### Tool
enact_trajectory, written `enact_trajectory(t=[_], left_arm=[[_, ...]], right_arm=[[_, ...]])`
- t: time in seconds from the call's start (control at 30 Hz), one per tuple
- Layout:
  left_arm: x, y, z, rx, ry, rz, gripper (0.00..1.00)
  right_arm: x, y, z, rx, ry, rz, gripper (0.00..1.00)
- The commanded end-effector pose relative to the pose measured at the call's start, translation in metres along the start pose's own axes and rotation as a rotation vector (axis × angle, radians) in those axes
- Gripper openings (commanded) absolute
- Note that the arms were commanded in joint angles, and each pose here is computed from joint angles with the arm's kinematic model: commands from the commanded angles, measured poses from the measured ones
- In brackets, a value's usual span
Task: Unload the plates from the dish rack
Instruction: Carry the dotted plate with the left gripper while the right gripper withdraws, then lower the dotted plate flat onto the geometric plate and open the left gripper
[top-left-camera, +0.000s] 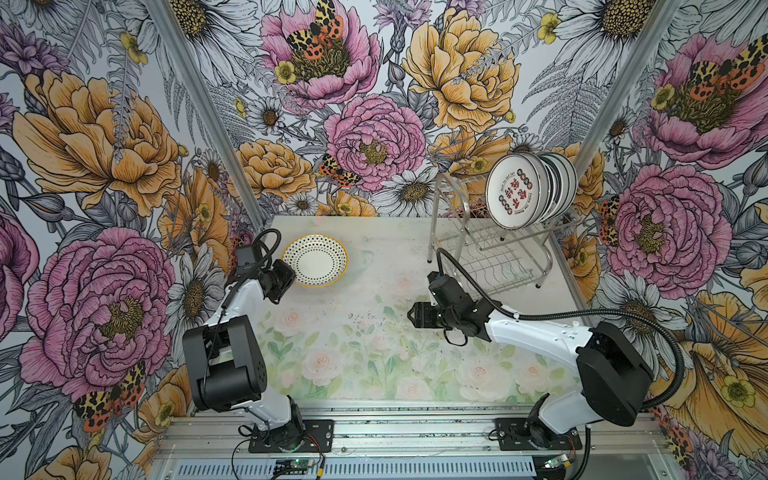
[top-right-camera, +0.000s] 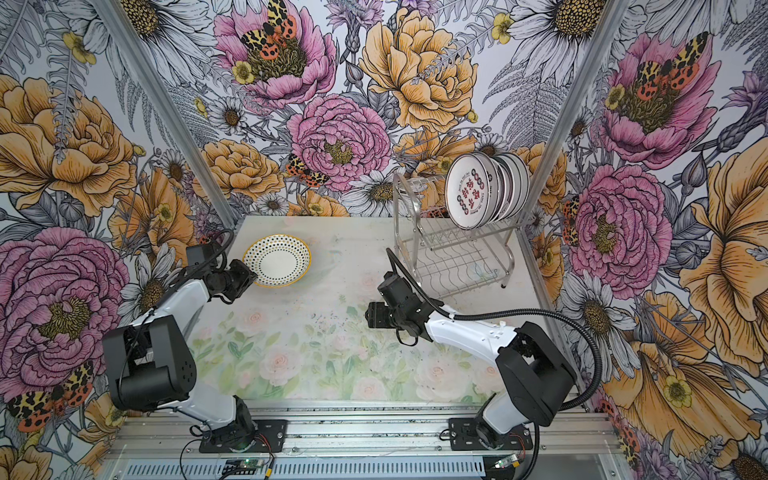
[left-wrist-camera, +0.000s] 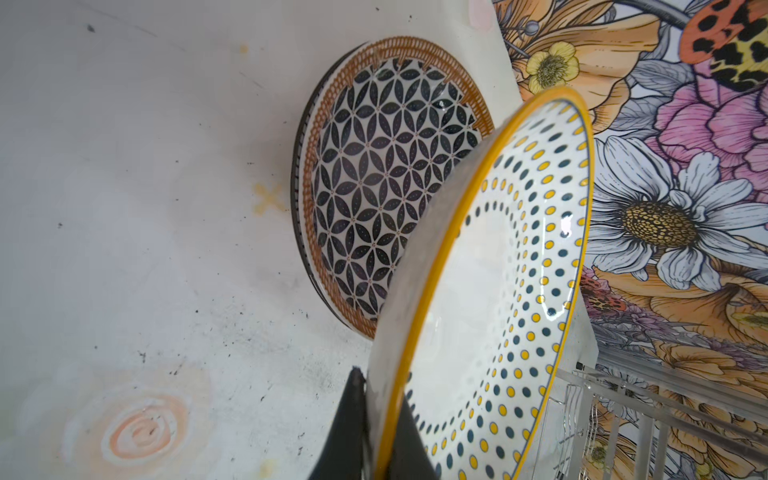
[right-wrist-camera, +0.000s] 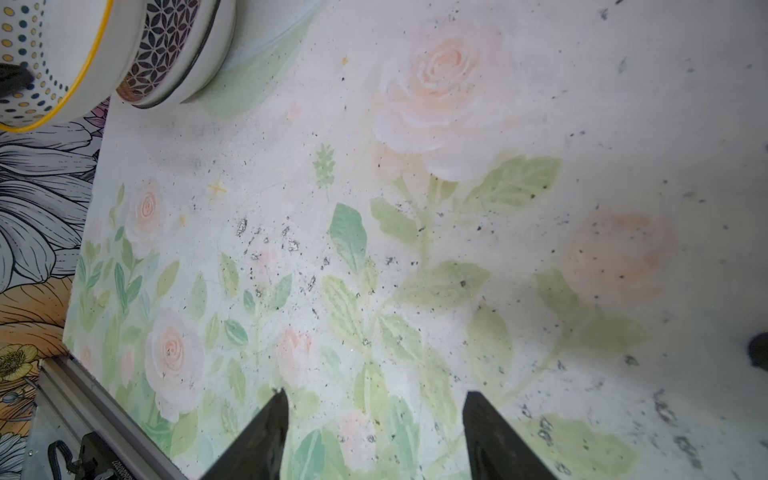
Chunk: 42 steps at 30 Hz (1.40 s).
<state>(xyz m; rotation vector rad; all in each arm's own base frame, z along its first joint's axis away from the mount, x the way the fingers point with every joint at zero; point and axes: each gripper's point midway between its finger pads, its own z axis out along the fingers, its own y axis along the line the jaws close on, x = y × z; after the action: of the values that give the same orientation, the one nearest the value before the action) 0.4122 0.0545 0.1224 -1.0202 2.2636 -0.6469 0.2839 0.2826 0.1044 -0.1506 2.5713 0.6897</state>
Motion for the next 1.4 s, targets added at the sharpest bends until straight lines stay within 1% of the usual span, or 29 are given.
enact_trajectory(t=[0.0,0.3,0.67,0.97,1.07,1.1,1.13,1.33,1.37], left_arm=[[-0.034,-0.036,-0.010,0.110,-0.092,0.060,0.00],[-0.046,-0.032,0.003,0.090,-0.095,0.038,0.00],[-0.055,-0.022,0.028,0.073,-0.067,0.020,0.00],[-0.054,-0.016,0.041,0.060,-0.043,0.011,0.00],[-0.055,-0.016,0.041,0.055,-0.045,0.011,0.00],[-0.051,-0.007,0.051,0.034,-0.022,-0.002,0.00],[-0.050,-0.005,0.053,0.028,-0.014,-0.005,0.00],[-0.049,0.002,0.058,-0.005,-0.001,-0.012,0.00],[-0.048,0.003,0.058,-0.008,0.004,-0.011,0.02]], right_arm=[[-0.010,0.008,-0.001,0.001,-0.021,-0.043,0.68],[-0.010,0.010,0.008,-0.003,0.002,-0.050,0.68],[-0.014,0.012,0.005,0.000,-0.016,-0.051,0.67],[-0.018,0.012,-0.002,0.002,-0.041,-0.049,0.67],[-0.018,0.012,-0.002,0.002,-0.040,-0.047,0.67],[-0.019,0.014,-0.002,-0.001,-0.041,-0.048,0.67],[-0.019,0.014,-0.002,-0.001,-0.041,-0.050,0.67],[-0.022,0.015,-0.003,0.001,-0.050,-0.051,0.67],[-0.023,0.016,-0.004,-0.001,-0.051,-0.053,0.67]])
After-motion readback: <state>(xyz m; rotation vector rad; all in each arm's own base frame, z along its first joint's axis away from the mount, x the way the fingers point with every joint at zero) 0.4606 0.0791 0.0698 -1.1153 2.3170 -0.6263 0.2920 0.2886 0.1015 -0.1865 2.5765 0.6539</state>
